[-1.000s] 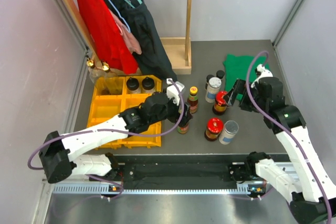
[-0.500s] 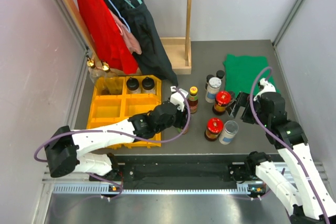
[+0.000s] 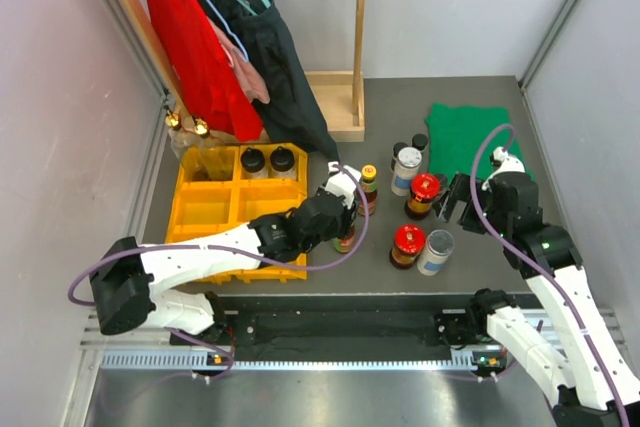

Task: Organize the condiment bottles
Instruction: Pick up the bottle from the center of the board, then place the bottle in the storage box.

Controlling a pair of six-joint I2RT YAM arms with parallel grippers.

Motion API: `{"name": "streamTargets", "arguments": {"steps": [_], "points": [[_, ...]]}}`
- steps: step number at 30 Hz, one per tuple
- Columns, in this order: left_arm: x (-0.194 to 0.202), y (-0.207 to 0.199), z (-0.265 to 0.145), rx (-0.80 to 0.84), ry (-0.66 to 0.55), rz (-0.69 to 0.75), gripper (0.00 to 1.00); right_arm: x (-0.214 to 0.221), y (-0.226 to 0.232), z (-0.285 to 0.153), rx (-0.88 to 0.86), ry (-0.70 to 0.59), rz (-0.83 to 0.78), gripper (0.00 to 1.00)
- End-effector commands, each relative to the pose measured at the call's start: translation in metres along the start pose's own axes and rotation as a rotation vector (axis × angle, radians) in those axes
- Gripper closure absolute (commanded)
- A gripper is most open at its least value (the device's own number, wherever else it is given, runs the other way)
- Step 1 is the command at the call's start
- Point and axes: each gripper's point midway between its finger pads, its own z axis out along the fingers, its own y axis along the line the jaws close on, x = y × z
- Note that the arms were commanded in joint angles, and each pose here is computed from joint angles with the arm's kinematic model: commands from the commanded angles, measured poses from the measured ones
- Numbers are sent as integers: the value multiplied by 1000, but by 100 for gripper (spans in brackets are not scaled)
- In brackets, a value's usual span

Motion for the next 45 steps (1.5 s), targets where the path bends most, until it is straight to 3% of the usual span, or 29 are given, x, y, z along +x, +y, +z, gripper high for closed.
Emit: {"name": "streamTargets", "arguments": {"steps": [1,8,11,15,18,28,45], "points": [[-69,9,-25,-56,-147,-16,100,-26,7,-9,-12,-80,-2,1],[-112,55,-71,-260,-254,-67,100,-37,14,-16,-39,-116,-4,1],[-120,73,-86,-352,-274,-71,100,-38,17,-16,-53,-117,5,1],[-130,117,-109,-595,-325,-119,100,-35,18,-13,-64,-111,18,1],[-133,141,-113,-666,-342,-178,100,-33,19,-9,-69,-108,30,1],[-102,216,-105,-770,-305,-367,100,-31,17,1,-58,-98,30,2],[-25,245,-82,-906,-174,-446,100,-11,9,19,-61,-63,-20,2]]}}
